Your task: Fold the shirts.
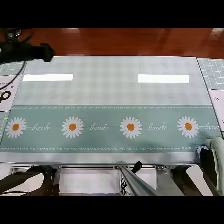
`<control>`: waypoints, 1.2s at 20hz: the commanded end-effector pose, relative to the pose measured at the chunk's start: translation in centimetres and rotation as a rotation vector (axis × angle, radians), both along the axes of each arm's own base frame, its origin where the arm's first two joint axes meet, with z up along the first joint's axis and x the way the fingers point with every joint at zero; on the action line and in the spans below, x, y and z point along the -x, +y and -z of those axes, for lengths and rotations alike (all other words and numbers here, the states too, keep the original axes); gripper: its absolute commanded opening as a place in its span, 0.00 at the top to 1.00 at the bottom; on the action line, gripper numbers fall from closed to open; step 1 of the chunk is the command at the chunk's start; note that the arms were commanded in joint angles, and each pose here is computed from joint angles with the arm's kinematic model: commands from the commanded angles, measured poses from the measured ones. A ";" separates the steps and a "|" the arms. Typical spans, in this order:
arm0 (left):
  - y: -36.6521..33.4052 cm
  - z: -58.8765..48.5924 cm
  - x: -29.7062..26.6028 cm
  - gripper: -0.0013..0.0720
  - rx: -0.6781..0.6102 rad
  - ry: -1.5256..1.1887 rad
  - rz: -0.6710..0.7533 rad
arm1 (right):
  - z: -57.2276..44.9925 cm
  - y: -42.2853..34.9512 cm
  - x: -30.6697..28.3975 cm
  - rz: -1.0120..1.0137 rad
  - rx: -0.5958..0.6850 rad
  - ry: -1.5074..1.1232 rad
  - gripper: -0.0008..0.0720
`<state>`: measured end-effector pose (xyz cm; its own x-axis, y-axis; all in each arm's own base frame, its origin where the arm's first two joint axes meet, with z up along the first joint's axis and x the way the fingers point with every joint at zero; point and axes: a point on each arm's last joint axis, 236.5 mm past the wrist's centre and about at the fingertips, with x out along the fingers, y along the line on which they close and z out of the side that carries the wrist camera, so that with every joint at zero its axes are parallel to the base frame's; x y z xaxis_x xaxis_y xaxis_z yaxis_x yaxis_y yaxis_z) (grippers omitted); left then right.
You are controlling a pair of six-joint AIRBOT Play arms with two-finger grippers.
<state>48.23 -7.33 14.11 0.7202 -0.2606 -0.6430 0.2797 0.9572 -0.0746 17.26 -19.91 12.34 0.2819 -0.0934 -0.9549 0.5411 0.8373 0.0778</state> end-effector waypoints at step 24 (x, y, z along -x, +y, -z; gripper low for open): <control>-8.4 9.3 11.3 0.00 -0.211 0.531 0.089 | 5.0 17.3 -16.2 -0.574 0.037 0.100 0.15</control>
